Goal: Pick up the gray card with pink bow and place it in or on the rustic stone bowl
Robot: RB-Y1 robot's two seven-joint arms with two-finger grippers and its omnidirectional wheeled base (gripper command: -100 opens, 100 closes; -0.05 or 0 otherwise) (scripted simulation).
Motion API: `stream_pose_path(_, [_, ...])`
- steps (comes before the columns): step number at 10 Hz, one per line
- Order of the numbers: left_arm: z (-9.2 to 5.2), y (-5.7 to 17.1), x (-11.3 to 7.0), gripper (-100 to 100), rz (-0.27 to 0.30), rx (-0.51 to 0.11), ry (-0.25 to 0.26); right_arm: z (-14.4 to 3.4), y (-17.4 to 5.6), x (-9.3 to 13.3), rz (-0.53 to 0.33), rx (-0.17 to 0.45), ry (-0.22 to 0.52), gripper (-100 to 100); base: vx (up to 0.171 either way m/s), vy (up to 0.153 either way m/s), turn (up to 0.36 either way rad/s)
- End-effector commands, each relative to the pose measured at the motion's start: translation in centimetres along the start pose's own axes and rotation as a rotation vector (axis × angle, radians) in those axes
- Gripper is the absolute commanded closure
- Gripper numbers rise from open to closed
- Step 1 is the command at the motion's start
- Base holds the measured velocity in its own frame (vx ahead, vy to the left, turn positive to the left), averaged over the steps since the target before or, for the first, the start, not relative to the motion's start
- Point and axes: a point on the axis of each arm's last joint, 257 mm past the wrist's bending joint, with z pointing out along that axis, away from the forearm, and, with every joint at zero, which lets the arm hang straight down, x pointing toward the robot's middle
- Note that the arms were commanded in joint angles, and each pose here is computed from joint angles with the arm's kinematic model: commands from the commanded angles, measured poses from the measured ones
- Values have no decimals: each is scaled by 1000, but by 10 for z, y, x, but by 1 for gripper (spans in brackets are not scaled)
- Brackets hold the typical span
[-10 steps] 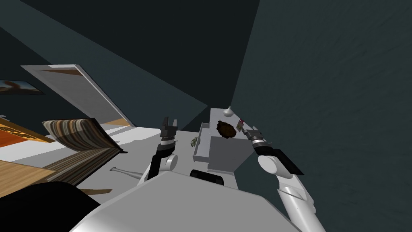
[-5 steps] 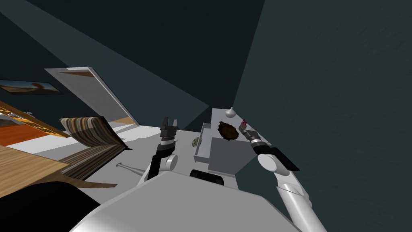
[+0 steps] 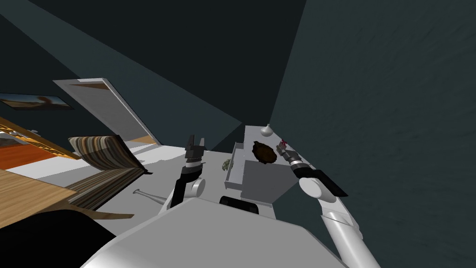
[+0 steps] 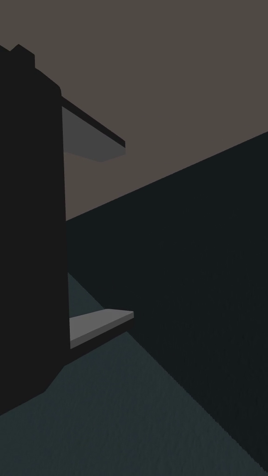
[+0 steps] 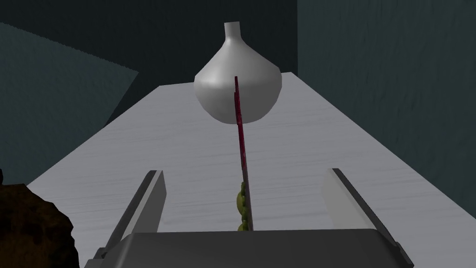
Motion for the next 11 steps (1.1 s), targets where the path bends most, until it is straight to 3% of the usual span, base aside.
stream_pose_path(1, [0,0,0,0,0,0,0,0,0,0,0,0,0,100,6,3,2])
stream_pose_path(5, [0,0,0,0,0,0,0,0,1,2,-19,-2,2,100,0,0,0])
stream_pose_path(6, [0,0,0,0,0,0,0,0,2,1,-19,-2,1,0,0,0,0])
stream_pose_path(7, [0,0,0,0,0,0,0,0,2,1,-19,-2,1,100,0,0,0])
stream_pose_path(8, [0,0,0,0,0,0,0,0,1,1,-18,-2,1,0,0,0,0])
stream_pose_path(9, [0,0,0,0,0,0,0,-2,9,5,22,-10,7,100,-49,39,21])
stream_pose_path(11, [0,0,0,0,0,0,0,-4,17,11,66,-18,13,100,-89,48,5])
